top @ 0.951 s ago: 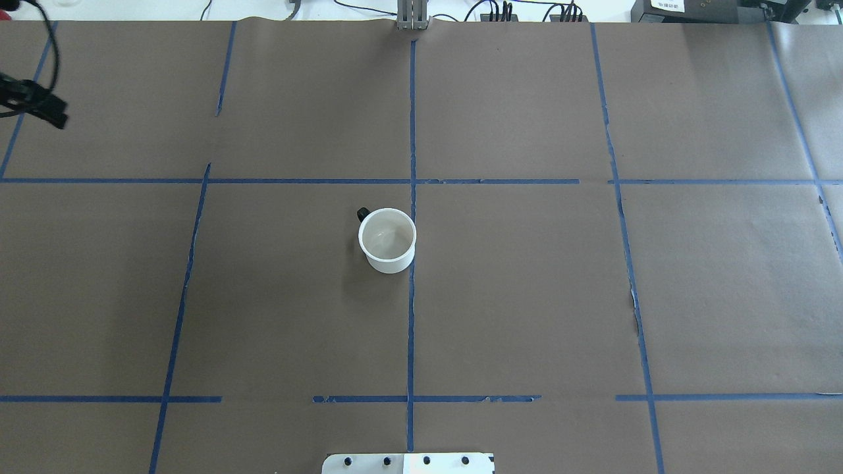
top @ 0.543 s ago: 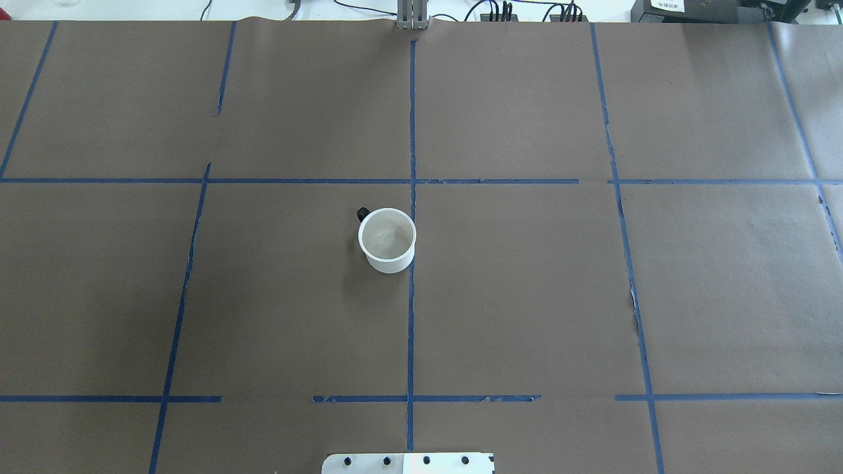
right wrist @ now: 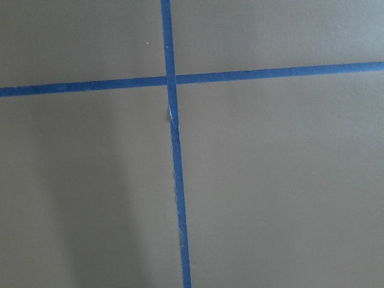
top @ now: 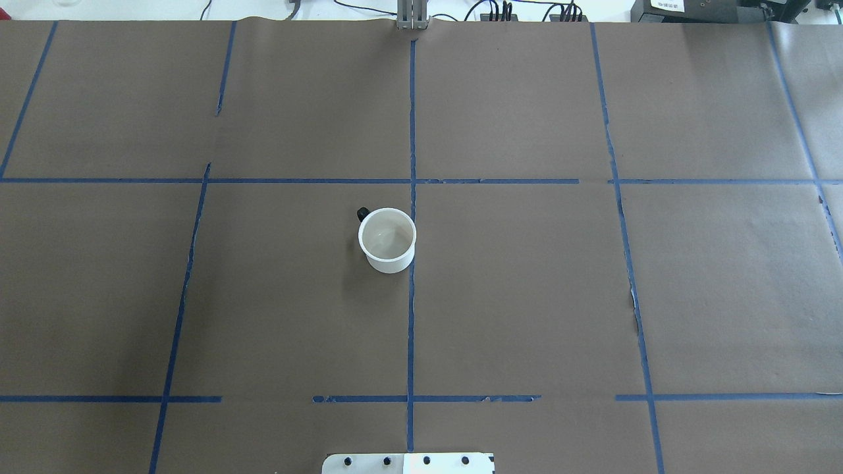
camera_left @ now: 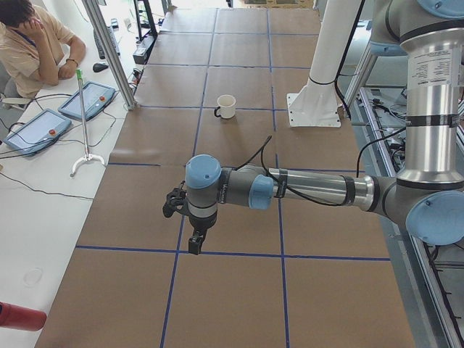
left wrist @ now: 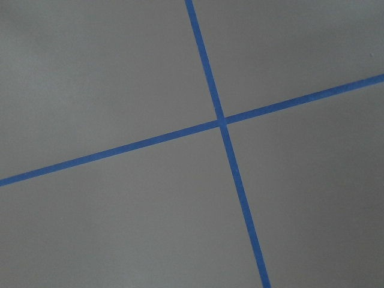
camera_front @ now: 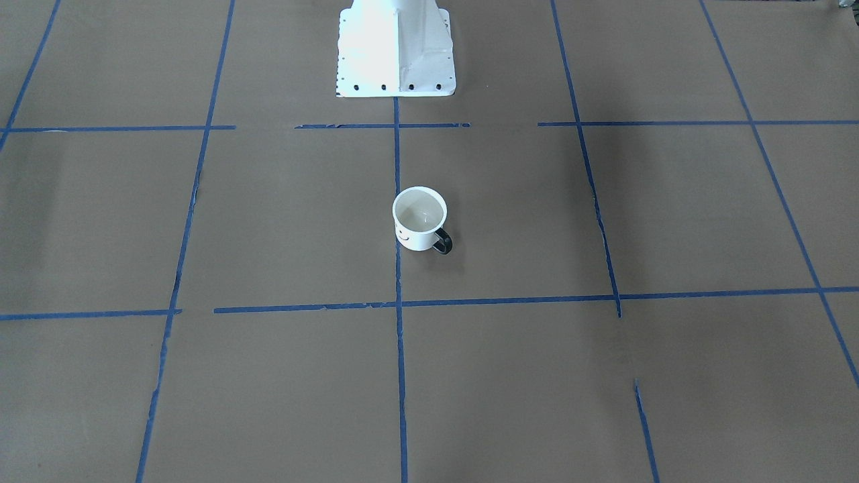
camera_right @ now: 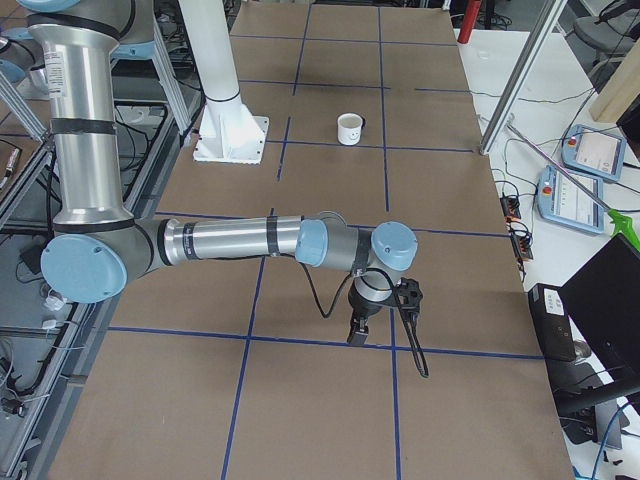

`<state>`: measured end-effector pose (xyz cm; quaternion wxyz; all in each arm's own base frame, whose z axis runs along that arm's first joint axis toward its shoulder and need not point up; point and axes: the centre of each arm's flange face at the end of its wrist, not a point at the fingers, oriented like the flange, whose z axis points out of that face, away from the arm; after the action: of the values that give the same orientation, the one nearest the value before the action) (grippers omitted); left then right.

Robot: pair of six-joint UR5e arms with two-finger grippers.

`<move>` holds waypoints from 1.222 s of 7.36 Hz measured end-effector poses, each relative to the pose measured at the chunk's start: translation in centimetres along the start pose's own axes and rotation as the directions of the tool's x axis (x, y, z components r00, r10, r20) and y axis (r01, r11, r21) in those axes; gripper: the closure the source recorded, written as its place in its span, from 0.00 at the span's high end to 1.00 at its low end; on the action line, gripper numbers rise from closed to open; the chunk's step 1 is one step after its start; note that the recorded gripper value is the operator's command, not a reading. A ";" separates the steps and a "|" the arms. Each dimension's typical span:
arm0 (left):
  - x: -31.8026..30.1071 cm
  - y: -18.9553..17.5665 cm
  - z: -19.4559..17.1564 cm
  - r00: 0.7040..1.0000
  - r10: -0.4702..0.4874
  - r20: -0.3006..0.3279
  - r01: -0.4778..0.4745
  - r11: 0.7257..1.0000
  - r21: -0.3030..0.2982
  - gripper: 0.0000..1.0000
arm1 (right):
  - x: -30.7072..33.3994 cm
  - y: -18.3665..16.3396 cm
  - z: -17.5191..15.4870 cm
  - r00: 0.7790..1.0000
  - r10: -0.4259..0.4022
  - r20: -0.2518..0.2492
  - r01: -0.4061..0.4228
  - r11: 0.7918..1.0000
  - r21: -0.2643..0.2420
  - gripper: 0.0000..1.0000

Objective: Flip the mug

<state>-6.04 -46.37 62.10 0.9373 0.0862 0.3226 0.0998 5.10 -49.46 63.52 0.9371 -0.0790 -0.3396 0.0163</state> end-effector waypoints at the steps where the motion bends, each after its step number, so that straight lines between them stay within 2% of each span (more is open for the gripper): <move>1: -0.2 0.6 0.3 1.000 -0.008 0.001 0.008 1.000 -0.007 1.00 | 0.0 0.0 0.0 1.000 0.000 0.000 0.000 1.000 0.000 1.00; 9: -1.0 1.7 1.5 1.000 -0.031 -0.004 0.030 0.999 -0.032 1.00 | 0.0 0.0 0.0 1.000 0.000 0.000 0.000 1.000 0.000 1.00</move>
<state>-6.08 -45.11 64.22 0.9393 0.0662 0.3243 0.0908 5.10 -49.46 63.52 0.9371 -0.0790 -0.3396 0.0163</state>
